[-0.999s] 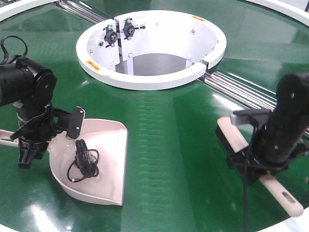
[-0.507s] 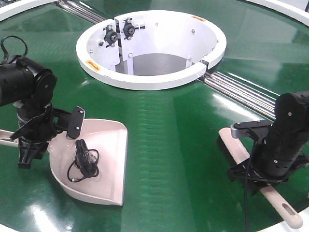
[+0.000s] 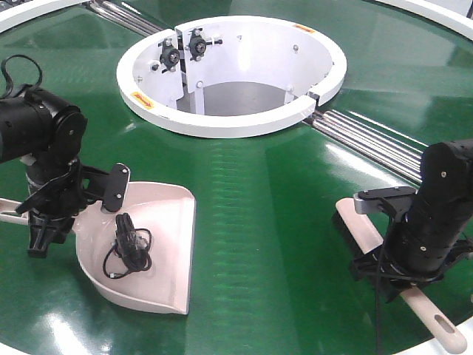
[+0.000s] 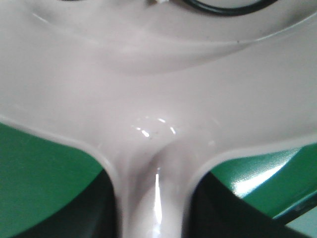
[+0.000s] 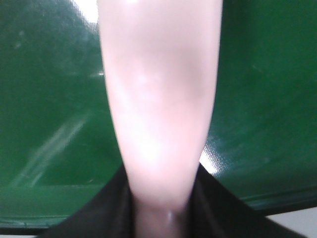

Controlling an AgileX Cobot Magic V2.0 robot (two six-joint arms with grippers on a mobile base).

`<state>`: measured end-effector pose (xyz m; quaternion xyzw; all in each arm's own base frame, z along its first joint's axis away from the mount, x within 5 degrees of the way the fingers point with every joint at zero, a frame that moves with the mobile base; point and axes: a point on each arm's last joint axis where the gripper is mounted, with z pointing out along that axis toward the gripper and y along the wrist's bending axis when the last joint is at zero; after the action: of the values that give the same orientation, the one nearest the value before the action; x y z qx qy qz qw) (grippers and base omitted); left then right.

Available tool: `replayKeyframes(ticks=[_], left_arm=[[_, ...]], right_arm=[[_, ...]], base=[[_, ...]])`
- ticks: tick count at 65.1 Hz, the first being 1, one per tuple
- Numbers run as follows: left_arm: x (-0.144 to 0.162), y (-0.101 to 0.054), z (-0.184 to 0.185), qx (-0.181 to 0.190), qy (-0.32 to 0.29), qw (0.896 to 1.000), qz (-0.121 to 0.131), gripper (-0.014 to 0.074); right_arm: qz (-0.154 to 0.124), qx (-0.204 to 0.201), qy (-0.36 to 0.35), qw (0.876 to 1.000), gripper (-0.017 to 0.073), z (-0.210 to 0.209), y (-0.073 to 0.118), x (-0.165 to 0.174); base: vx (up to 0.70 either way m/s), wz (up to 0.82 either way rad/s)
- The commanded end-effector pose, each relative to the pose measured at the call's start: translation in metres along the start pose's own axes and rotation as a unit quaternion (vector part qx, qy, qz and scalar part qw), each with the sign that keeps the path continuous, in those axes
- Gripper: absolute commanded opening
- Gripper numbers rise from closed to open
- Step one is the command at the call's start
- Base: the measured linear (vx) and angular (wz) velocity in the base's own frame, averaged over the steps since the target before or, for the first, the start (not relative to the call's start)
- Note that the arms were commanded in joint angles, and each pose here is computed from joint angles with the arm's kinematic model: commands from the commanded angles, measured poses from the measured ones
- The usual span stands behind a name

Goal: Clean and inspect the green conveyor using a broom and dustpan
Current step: 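Carry the brush back and lower it onto the belt with the right gripper, then open the right gripper to release the brush and lift away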

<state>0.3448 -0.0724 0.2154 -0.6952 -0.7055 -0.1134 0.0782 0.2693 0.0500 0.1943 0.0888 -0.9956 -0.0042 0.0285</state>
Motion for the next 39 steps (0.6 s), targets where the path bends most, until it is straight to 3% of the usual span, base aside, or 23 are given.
replayKeyframes(ticks=[1, 16, 28, 39], left_arm=[[0.0058, -0.0015, -0.0222, -0.024, 0.0, 1.0, -0.006, -0.0006], [0.0051, 0.0005, -0.0223, -0.034, -0.004, 0.999, -0.005, -0.0006], [0.005, -0.0006, -0.0219, -0.027, -0.01, 0.999, -0.019, -0.0001], [0.0045, -0.0017, -0.0219, -0.02, -0.013, 0.999, -0.025, 0.0039]], right_arm=[[0.0, 0.002, -0.02, 1.0, 0.0107, -0.0151, -0.0019, 0.0016], [0.0, 0.002, -0.021, 1.0, 0.012, -0.0151, -0.0019, 0.0014], [0.0, 0.002, -0.022, 1.0, 0.013, -0.0151, -0.0019, 0.0013], [0.0, 0.002, -0.024, 1.0, 0.0188, -0.0151, -0.0019, 0.0009]], base=[[0.0, 0.0], [0.0, 0.0], [0.0, 0.0], [0.0, 0.0]])
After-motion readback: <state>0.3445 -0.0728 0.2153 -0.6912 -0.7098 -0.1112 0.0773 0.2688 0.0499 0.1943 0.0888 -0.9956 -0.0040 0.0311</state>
